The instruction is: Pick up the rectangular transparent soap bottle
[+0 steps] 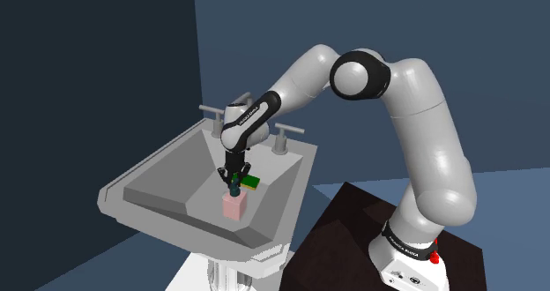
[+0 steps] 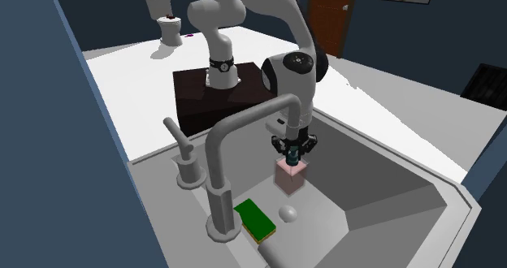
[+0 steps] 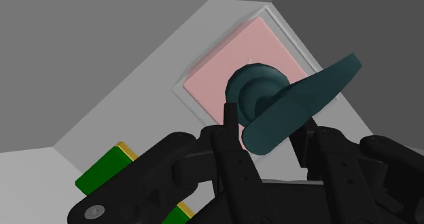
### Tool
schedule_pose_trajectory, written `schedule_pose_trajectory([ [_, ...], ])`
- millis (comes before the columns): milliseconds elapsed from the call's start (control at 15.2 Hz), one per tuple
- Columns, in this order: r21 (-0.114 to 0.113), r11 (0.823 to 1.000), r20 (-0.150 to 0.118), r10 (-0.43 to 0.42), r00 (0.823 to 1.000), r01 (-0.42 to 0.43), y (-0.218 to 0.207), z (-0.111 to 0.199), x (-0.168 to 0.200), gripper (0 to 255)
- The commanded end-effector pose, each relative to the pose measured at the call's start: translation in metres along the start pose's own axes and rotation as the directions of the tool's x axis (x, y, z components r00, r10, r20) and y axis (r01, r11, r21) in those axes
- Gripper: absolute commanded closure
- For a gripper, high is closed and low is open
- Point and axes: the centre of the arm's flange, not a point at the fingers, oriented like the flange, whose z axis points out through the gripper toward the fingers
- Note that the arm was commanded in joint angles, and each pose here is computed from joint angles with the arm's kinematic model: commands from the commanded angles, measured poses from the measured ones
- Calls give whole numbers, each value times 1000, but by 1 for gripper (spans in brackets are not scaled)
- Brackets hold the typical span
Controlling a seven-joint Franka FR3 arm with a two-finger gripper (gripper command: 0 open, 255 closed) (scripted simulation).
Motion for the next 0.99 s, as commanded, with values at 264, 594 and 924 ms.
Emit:
schedule_pose_trajectory([
  [264, -1, 1000, 1, 1, 1000, -1, 0, -9, -2, 255],
  [594, -1, 1000, 1, 1, 1000, -1, -2, -36, -5, 255],
  [924, -1, 1000, 1, 1, 1000, -1, -4, -62, -9, 255],
])
